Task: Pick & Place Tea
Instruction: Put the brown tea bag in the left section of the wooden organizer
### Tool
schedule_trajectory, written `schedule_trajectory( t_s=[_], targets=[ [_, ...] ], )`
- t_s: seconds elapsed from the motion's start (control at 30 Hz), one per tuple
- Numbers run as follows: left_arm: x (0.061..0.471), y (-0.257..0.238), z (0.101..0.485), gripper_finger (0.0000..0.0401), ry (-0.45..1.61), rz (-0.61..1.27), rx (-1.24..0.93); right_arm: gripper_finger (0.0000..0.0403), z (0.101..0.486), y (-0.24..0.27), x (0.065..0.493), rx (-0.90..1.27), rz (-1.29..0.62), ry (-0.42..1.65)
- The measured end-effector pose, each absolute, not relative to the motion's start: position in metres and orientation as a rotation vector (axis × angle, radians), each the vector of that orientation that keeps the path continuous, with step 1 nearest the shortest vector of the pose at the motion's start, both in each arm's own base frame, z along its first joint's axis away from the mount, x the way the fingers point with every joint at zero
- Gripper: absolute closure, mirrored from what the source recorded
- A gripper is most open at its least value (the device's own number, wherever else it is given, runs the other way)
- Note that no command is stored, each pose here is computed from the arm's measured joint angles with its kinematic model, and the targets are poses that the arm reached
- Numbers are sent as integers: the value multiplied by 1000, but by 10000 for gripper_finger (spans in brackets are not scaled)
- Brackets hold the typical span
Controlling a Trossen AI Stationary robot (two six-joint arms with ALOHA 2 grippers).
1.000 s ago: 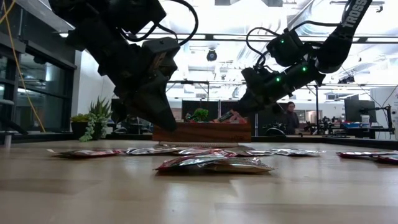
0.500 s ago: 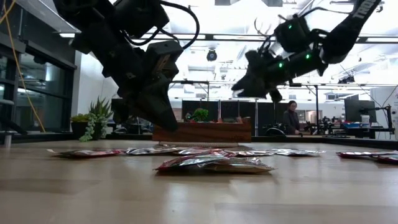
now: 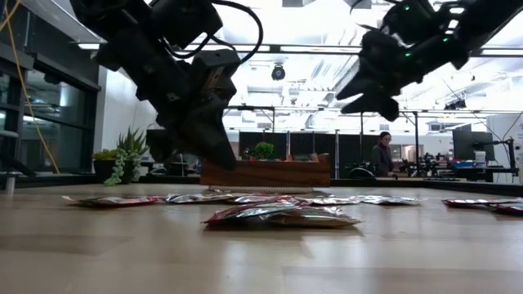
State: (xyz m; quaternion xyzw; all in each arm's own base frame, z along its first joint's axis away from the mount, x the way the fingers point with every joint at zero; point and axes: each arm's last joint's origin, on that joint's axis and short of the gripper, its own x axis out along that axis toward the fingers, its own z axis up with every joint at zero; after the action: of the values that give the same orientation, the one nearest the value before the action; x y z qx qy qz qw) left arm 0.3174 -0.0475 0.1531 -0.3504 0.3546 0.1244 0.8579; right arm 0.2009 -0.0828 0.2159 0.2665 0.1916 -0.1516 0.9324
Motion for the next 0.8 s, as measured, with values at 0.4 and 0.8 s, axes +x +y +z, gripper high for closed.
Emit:
schedule_trajectory(
  t_s=[0.4, 0.8],
  targets=[
    [325, -44, 161, 400, 645, 223, -702, 222, 188, -46, 190, 770, -320, 771],
    [324, -44, 160, 400, 648, 217, -682, 222, 174, -4, 201, 701, -146, 929]
  ],
)
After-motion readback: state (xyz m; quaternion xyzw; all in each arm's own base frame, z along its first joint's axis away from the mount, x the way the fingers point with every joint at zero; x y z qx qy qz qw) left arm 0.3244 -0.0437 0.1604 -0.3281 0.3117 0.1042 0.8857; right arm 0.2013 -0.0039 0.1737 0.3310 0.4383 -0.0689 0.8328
